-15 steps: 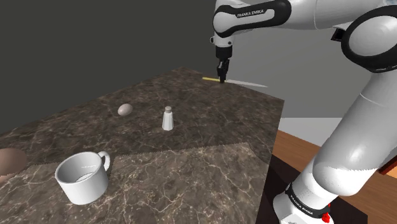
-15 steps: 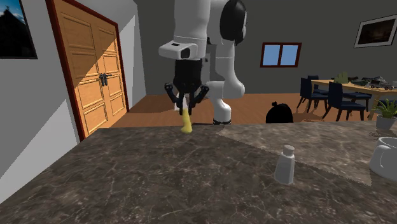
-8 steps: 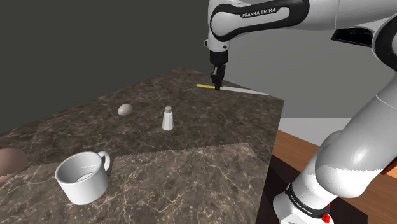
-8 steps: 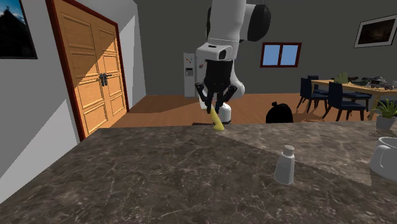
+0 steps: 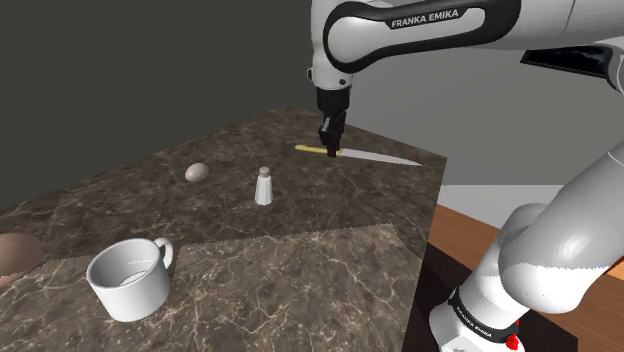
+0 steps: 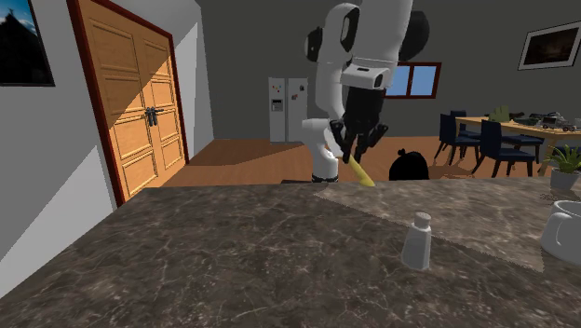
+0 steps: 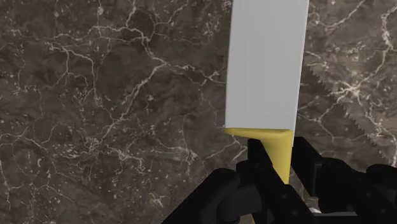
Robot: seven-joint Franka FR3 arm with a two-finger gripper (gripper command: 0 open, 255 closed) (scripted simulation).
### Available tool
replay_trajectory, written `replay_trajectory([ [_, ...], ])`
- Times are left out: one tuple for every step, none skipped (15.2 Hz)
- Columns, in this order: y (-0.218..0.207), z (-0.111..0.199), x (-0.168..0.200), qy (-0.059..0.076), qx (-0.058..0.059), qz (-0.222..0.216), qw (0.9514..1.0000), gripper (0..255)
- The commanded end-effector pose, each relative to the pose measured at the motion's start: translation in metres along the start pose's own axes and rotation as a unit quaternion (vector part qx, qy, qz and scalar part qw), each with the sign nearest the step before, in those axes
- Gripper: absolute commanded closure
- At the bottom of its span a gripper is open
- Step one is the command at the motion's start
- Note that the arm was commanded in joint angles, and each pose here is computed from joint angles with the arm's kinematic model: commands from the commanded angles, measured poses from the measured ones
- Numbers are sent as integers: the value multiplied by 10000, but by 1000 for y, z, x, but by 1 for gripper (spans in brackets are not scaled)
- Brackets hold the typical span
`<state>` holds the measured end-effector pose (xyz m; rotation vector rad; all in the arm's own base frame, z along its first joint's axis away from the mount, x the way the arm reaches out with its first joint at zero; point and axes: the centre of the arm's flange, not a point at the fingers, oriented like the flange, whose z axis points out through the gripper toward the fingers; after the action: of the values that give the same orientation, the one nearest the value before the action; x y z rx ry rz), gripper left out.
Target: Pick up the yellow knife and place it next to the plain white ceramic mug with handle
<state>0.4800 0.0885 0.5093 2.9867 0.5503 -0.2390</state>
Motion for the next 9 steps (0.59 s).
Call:
replay_trajectory([
  [-30,-3,-2,-2,0,8,10000,255],
  [-43,-3,-3,-2,0,8,10000,255],
  [-56,-4,-3,-2,0,8,10000,255],
  [-69,-5,-4,-2,0,8,10000,255],
  [-82,-6,-5,-2,0,8,10000,255],
  [-95,-7,-5,-2,0,8,10000,255],
  [-108,-7,-6,-2,0,8,10000,255],
  [-122,-8,-7,-2,0,8,10000,255],
  [-135,-9,-7,-2,0,8,10000,255],
])
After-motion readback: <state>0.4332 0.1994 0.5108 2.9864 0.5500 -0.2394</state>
